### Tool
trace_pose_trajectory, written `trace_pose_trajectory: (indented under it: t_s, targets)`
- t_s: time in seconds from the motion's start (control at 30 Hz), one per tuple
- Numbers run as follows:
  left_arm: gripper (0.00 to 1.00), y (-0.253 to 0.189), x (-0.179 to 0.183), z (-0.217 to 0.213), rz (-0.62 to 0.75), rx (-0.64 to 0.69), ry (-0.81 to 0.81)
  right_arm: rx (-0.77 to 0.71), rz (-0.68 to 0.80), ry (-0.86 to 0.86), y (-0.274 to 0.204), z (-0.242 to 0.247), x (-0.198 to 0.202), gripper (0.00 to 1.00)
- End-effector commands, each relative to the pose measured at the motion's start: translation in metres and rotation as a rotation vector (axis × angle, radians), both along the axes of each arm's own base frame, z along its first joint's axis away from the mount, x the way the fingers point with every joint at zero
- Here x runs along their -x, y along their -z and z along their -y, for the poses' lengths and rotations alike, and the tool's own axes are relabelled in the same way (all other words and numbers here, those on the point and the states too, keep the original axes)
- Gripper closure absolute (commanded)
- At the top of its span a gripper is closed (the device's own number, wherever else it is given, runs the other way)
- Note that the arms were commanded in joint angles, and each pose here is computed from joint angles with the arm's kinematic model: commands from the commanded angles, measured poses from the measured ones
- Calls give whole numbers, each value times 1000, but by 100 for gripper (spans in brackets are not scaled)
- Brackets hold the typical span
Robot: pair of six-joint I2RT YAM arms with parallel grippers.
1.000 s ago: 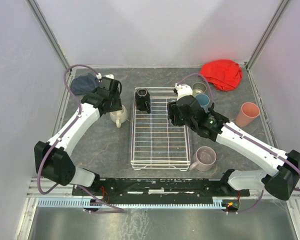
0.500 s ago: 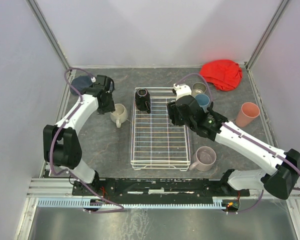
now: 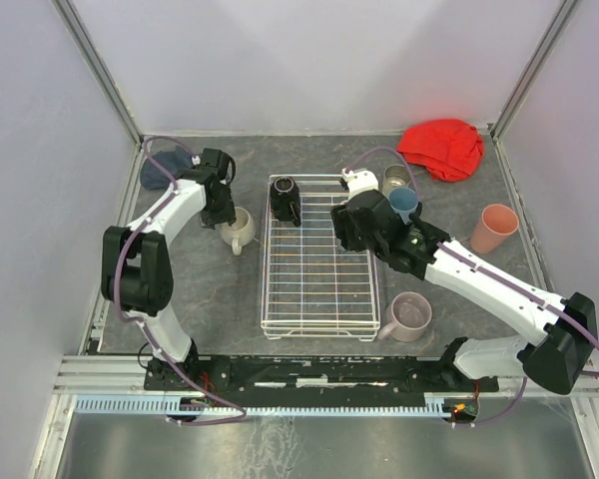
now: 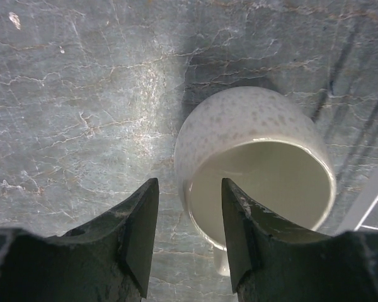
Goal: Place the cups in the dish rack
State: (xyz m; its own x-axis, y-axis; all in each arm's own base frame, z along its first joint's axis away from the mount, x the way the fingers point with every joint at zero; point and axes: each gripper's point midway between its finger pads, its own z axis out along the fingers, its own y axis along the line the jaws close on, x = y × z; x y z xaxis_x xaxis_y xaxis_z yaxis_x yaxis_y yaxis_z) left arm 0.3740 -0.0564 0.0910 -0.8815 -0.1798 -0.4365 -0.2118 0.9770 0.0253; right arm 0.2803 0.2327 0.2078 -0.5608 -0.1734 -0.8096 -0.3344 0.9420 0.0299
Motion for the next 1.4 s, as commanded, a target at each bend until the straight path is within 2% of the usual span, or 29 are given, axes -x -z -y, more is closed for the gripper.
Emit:
trace_pose_trajectory:
  t_s: [0.0,0.07,0.2,0.3,0.33,0.47,0.6,0.7,0.93,1.0,1.07,1.13,1.2,1.27,1.37]
  targets:
    - [48,-2,-18,1,34,-5,24,-45,75,17,-31,-3,-12,32]
    - [52,3,-19,-1,29,-13,24,-43,76,21,-32,-2,-12,32]
    - [72,14,-22,0,13,-7,24,-37,78,29,-33,3,-11,32]
    - [93,20,-22,0,-3,0,25,-36,78,34,-34,6,-10,32]
    - [97,19,-23,1,-1,10,26,-36,77,31,-35,7,-9,32]
    - [97,-3,-27,0,51,71,25,-54,44,-71,-38,-8,-5,31]
    - [97,-58,-39,-4,175,190,18,-17,-65,-194,-42,-24,7,29]
    - [97,-108,-47,-2,294,305,17,-97,-66,-239,-59,-33,13,28]
    - [97,-213,-46,47,507,650,109,-420,-231,-478,-95,-75,52,21]
    - [97,-232,-39,60,545,747,129,-569,-271,-500,-108,-85,57,17]
    - [97,-254,-28,79,592,904,172,-773,-300,-515,-129,-93,61,11]
    - [97,-280,-13,96,669,1055,214,-980,-351,-506,-144,-99,61,9]
    - [97,-289,-1,105,686,1167,204,-1109,-348,-520,-160,-105,58,7]
    - [97,-290,7,112,673,1233,196,-1169,-312,-532,-170,-106,55,7]
    - [97,-297,19,119,668,1300,183,-1171,-251,-511,-171,-105,45,7]
